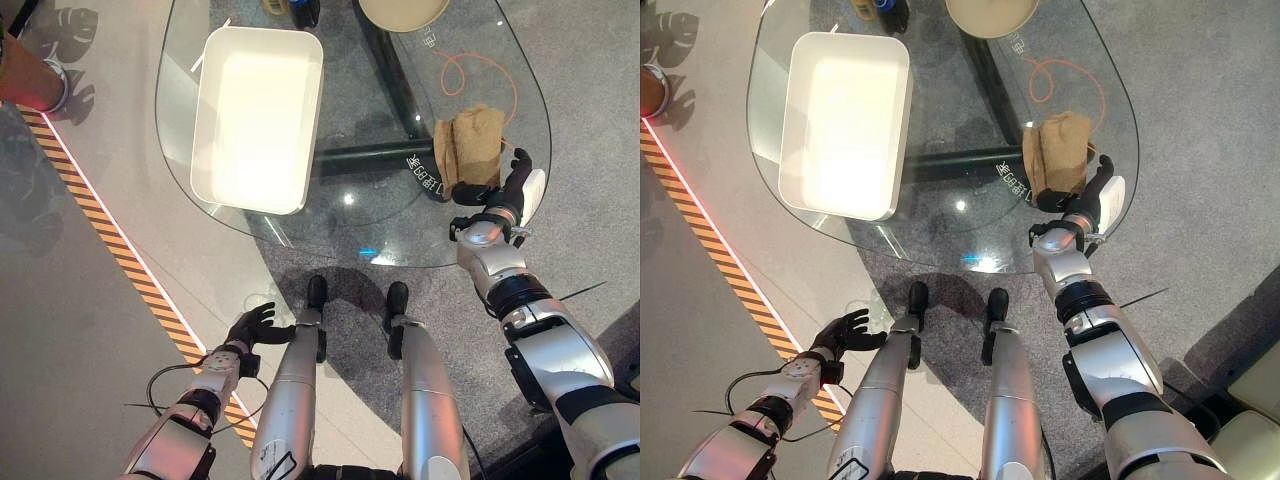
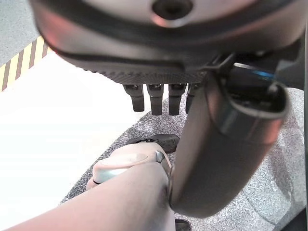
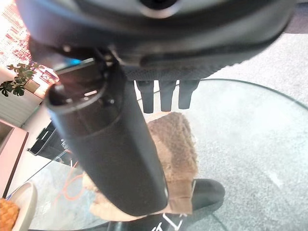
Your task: Wipe the table with a cloth and put it in the basket.
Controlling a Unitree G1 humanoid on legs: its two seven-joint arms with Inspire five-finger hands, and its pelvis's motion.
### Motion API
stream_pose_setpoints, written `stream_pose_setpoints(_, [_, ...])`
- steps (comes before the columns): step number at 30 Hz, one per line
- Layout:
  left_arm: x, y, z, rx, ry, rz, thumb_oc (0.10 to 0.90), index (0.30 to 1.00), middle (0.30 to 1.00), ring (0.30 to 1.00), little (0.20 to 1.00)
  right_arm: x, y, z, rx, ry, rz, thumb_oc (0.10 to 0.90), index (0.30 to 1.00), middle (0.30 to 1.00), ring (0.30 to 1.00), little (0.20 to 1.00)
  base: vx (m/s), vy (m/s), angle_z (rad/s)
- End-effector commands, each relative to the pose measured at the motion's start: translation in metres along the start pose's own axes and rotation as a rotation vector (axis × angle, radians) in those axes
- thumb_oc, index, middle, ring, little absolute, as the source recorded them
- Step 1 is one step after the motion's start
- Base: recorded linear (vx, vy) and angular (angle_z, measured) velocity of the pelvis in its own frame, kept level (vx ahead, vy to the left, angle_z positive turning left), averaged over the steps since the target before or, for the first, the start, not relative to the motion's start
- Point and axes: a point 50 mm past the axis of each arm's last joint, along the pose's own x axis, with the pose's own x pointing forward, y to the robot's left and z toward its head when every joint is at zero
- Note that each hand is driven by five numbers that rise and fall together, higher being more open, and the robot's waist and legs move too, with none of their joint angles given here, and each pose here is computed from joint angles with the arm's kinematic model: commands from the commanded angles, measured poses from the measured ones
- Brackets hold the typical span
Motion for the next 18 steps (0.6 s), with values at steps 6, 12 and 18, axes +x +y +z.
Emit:
stream_pose_setpoints(6, [-0.01, -0.0102, -0.0422, 0.002, 0.125, -0.012, 0.8, 0.9, 0.9, 0.9, 0.9, 0.01, -0.0124, 0.0442, 0.049, -0.142, -0.089, 0.8, 0.9, 0.9, 0.9, 0.9, 0.0, 0.0, 0.0])
stream_pose_setpoints(12, [-0.0102, -0.011, -0.0431, 0.005, 0.131, -0.013, 0.8, 0.9, 0.9, 0.9, 0.9, 0.011, -0.0127, 0.0474, 0.051, -0.14, -0.101, 0.8, 0.9, 0.9, 0.9, 0.9, 0.0, 0.0, 0.0])
stream_pose_setpoints(18, [-0.0105, -0.0141, -0.0441, 0.006, 0.135, -0.02, 0.8, 0.9, 0.9, 0.9, 0.9, 0.0149, -0.0158, 0.0496, 0.044, -0.125, -0.118, 0.8, 0.9, 0.9, 0.9, 0.9, 0.0, 0.0, 0.0])
